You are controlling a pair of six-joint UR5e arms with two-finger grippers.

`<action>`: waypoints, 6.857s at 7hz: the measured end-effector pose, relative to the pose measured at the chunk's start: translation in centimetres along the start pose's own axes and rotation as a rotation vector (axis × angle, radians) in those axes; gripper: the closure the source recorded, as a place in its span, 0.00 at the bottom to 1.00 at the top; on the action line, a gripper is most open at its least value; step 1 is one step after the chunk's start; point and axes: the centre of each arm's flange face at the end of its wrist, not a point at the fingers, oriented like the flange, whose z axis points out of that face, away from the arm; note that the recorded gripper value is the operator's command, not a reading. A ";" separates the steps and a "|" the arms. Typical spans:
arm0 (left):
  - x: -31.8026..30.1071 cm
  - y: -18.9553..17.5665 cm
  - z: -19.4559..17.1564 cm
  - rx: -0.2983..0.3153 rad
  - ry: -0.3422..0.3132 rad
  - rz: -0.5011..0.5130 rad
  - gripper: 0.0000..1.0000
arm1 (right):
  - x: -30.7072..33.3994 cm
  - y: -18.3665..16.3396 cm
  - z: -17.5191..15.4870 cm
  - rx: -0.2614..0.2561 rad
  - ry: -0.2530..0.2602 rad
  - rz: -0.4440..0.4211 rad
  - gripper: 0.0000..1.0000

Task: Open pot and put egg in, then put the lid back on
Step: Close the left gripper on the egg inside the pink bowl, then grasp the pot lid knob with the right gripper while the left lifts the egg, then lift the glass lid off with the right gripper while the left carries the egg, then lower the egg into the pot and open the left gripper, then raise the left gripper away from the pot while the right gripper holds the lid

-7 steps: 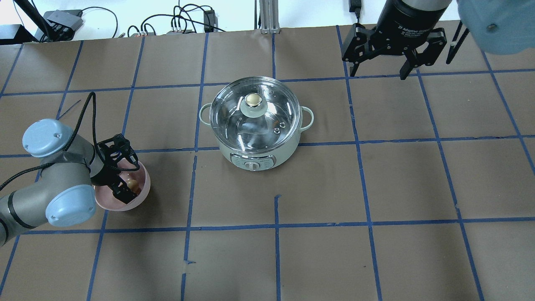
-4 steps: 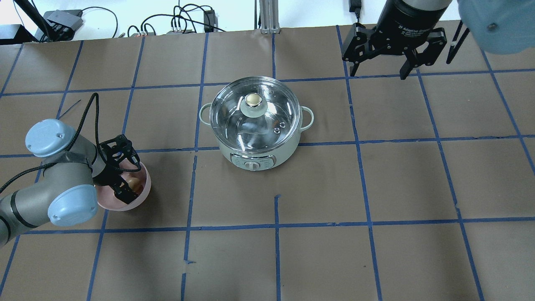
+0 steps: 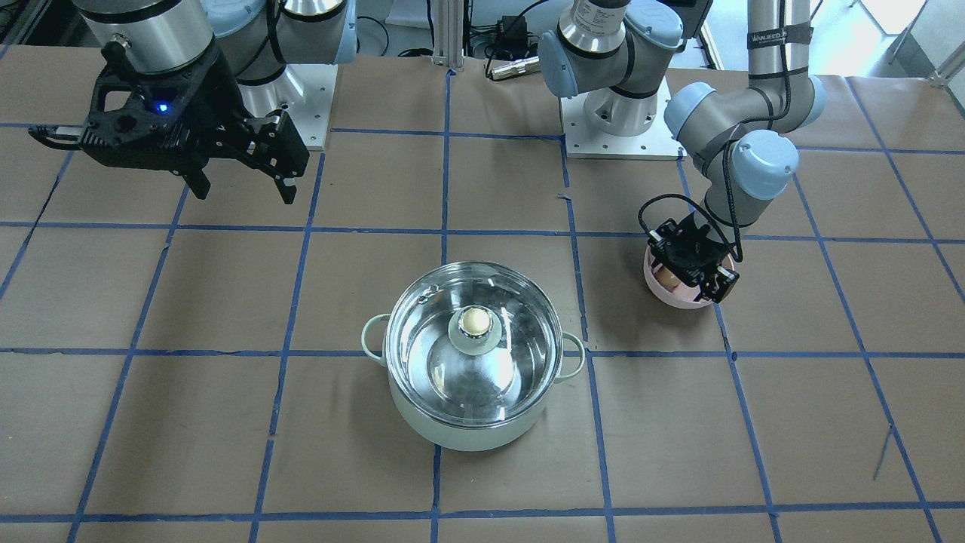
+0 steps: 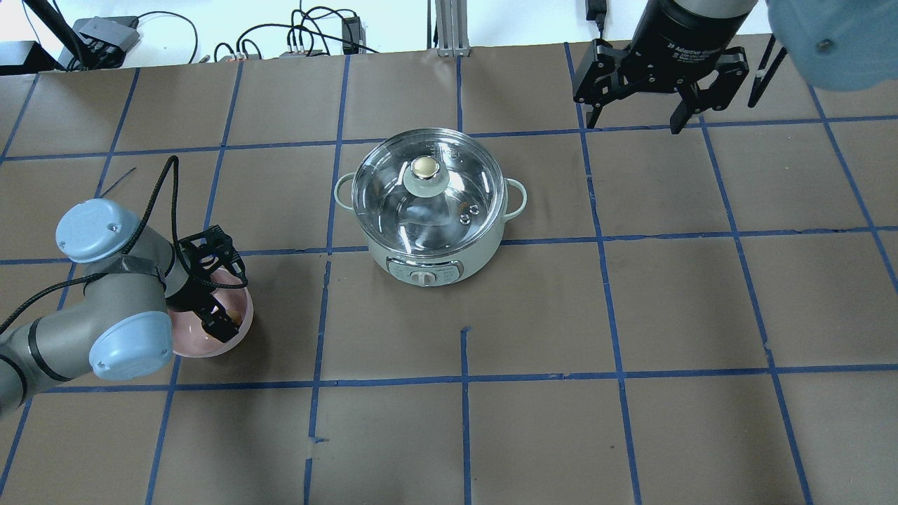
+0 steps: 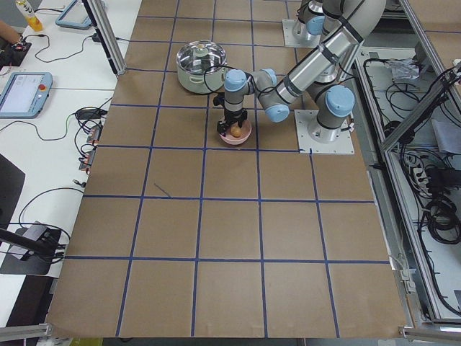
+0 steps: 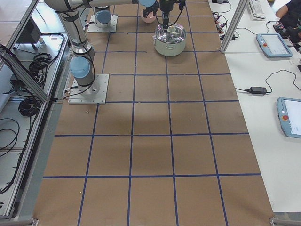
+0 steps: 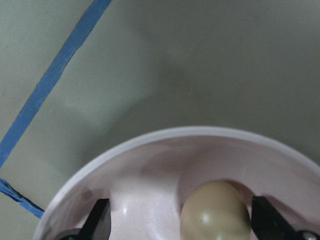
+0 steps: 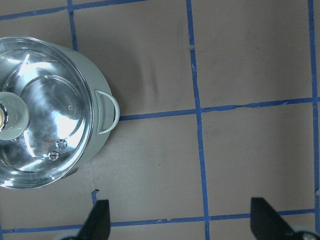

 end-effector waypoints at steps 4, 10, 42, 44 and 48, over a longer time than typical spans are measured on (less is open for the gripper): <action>0.1 0.2 0.3 -0.005 0.010 -0.018 0.04 | -5.6 -1.1 1.2 0.024 0.025 -0.053 0.00; -0.1 0.4 0.6 -0.016 0.025 -0.061 0.28 | -12.3 -6.0 2.2 0.093 0.051 -0.141 0.00; 5.5 -29.4 -15.8 0.145 0.011 -0.893 0.98 | 1.3 0.8 -0.8 -0.122 -0.007 -0.189 0.88; 7.1 -32.4 -12.4 0.155 0.019 -0.911 0.94 | 1.6 0.9 -0.8 -0.120 -0.012 -0.187 0.88; 7.5 -33.0 -11.8 0.169 0.006 -0.897 0.01 | 1.6 0.8 -0.8 -0.107 -0.013 -0.206 0.88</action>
